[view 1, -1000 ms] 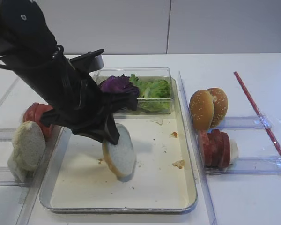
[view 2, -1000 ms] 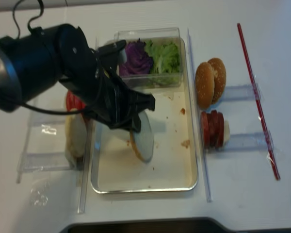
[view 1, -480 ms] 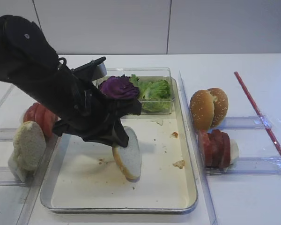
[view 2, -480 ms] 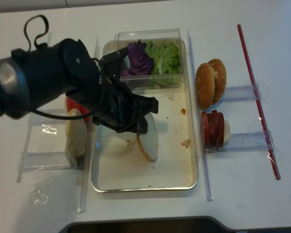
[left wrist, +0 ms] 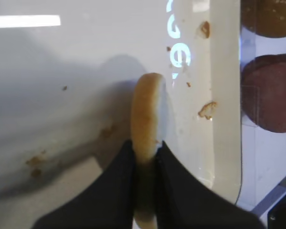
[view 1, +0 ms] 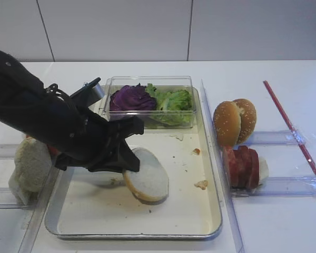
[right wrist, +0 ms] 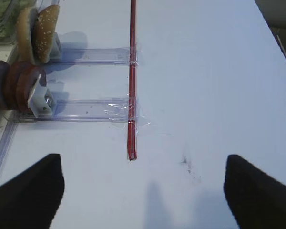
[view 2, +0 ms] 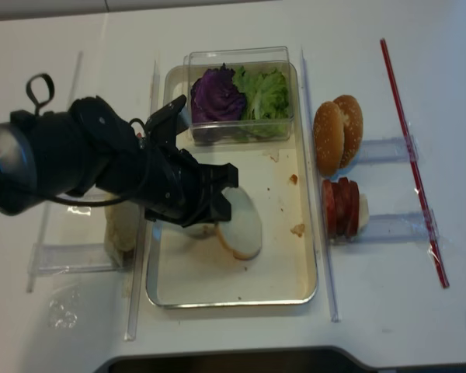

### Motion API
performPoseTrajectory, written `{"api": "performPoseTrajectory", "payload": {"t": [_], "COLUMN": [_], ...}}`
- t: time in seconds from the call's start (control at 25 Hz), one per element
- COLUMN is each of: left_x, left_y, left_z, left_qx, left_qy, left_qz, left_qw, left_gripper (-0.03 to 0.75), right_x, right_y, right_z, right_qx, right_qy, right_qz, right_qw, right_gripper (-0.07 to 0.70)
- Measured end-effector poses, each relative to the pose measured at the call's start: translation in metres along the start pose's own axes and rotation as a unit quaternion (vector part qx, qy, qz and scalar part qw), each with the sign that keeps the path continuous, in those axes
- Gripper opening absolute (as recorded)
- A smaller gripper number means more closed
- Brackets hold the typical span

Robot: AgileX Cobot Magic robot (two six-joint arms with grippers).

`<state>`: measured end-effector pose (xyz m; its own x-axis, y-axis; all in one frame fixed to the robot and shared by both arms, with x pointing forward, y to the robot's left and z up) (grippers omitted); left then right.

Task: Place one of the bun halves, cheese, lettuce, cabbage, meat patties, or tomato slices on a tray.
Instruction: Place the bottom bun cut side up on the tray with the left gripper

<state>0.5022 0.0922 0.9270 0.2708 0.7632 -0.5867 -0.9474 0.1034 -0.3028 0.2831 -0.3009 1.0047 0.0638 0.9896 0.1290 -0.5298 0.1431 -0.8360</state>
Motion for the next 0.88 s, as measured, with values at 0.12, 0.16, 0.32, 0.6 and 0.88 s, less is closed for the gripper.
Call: {"api": "performPoseTrajectory", "payload": {"t": [0.12,0.16,0.32,0.6,0.88], "left_x": [-0.0045,-0.0054,-0.0013,0.0036,0.0041], "left_y": [-0.0014,-0.0015,0.0004,0.004,0.0041], "left_z": [-0.0014,-0.0017,-0.0034,-0.0052,-0.0053], "left_qx": [-0.014,-0.017,-0.024,-0.025,-0.025], "left_qy": [0.03,0.036,0.032,0.024,0.023], "left_qz": [-0.004,-0.004,0.0,-0.003,-0.018], "left_qw": [0.9994,0.9992,0.9992,0.9994,0.9993], "left_gripper": [0.084,0.084,0.084,0.083,0.18], "right_x": [0.0,0.0,0.0,0.0,0.0], "right_y": [0.0,0.0,0.0,0.0,0.0], "right_z": [0.0,0.0,0.0,0.0,0.0], "right_qx": [0.0,0.0,0.0,0.0,0.0], "right_qy": [0.0,0.0,0.0,0.0,0.0], "right_qz": [0.0,0.0,0.0,0.0,0.0], "right_qw": [1.0,1.0,1.0,1.0,1.0], "right_gripper": [0.699,0.699,0.699,0.699,0.699]}}
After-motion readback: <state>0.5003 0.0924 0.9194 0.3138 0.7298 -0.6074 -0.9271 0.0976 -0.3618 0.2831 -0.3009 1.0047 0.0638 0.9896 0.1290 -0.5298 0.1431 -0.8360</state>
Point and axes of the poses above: a point on each arm's last joint axis where the gripper is mounted, z pointing back along that axis away from the gripper, x along the wrist's bending axis when the last joint is at zero, y = z × x, the point moved 6 cm from there along -z, pointing out along that axis toward the gripper, and after that the axes turned 9 degrees about -z, right-handed, at the moved point
